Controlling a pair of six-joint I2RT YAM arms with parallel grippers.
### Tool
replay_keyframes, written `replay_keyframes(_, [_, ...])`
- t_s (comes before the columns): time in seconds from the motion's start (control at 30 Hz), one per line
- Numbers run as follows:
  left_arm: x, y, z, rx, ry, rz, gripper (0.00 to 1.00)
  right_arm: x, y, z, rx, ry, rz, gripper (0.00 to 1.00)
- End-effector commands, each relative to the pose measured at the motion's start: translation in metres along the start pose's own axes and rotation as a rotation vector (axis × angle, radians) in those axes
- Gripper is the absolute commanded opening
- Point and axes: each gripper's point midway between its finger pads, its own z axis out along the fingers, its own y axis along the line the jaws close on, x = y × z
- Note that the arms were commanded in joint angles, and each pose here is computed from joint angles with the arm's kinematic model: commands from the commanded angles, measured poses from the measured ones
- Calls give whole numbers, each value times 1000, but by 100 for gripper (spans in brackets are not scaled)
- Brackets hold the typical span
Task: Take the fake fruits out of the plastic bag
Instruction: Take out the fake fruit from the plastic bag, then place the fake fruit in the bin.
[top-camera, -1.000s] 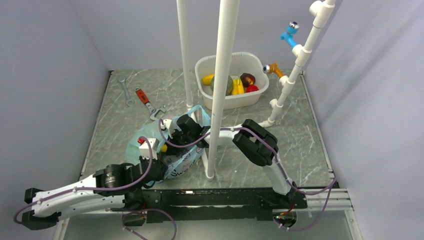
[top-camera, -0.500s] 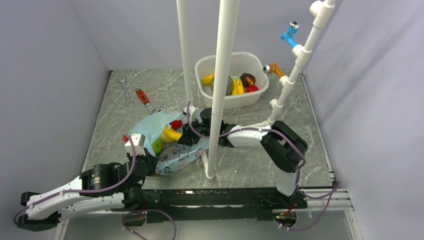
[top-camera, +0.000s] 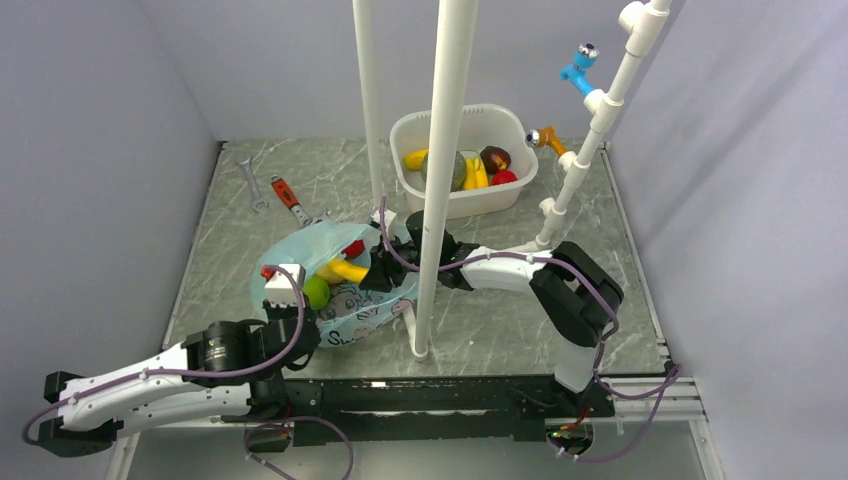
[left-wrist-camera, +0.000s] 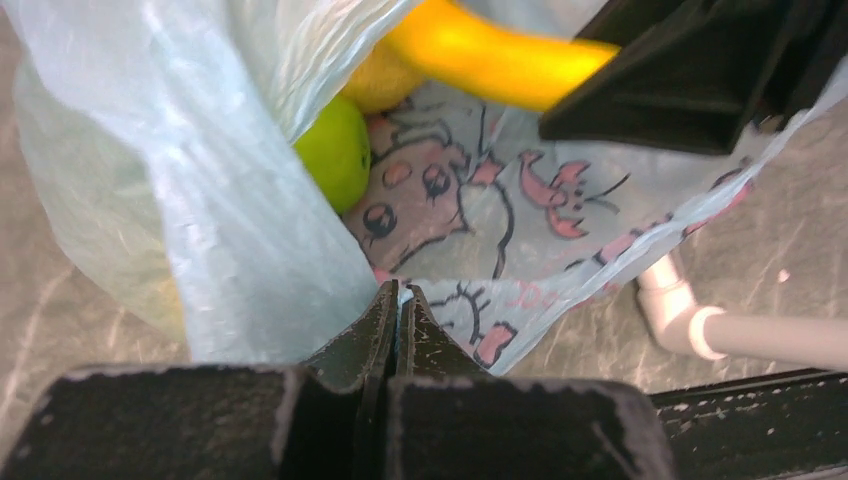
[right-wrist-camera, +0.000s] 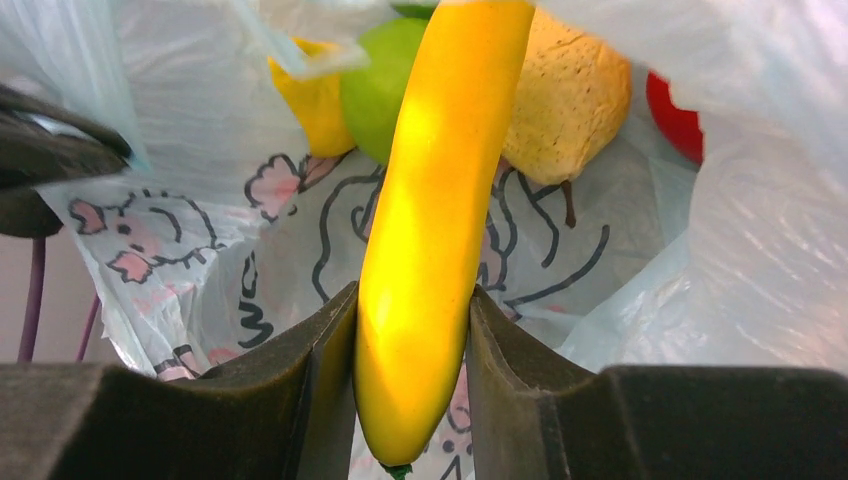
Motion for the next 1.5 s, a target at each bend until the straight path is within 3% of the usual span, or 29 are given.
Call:
replay_keyframes(0.0, [-67, -18, -12, 11, -196, 16, 0, -20, 21, -15, -62, -7, -105, 0])
replay_keyframes(0.07, [-82, -31, -9, 35, -236, 51, 0, -20, 29, -18, -93, -13, -102, 0])
replay_keyframes(0.17, [-88, -42, 8, 86, -167, 55, 0, -26, 38, -24, -134, -59, -83, 0])
replay_keyframes(0.27, [-94, -35, 25, 111, -123, -16, 0, -22, 52, -28, -207, -53, -74, 0])
replay_keyframes(0.37, [-111, -29, 20, 131, -158, -14, 0, -14, 52, -29, -234, -15, -76, 0])
replay_keyframes(0.5, [-136, -3, 5, 30, -211, -7, 0, -2, 58, -35, -294, 52, -115, 0])
replay_keyframes(0.63, [-123, 15, 18, -65, -145, -8, 0, -7, 78, -47, -380, 30, -177, 0])
replay_keyframes(0.8, [-111, 10, 32, -37, -110, -10, 0, -17, 88, -56, -415, 8, -215, 0])
replay_keyframes(0.87, [-100, 14, 38, -60, -67, 7, 0, -22, 92, -61, -423, -23, -218, 0])
replay_keyframes(1.0, [-80, 6, 43, -9, 7, 3, 0, -55, 85, -75, -325, -220, -168, 0])
replay_keyframes(1.17, [-61, 4, 39, 39, 17, -36, 0, -90, 83, -89, -293, -435, -2, 0])
replay_keyframes(1.33, [-68, -12, 29, 133, 32, 13, 0, -123, 89, -102, -329, -570, 140, 0])
replay_keyframes(1.47, [-67, -16, 25, 159, 77, 77, 0, -146, 95, -106, -322, -577, 186, 0])
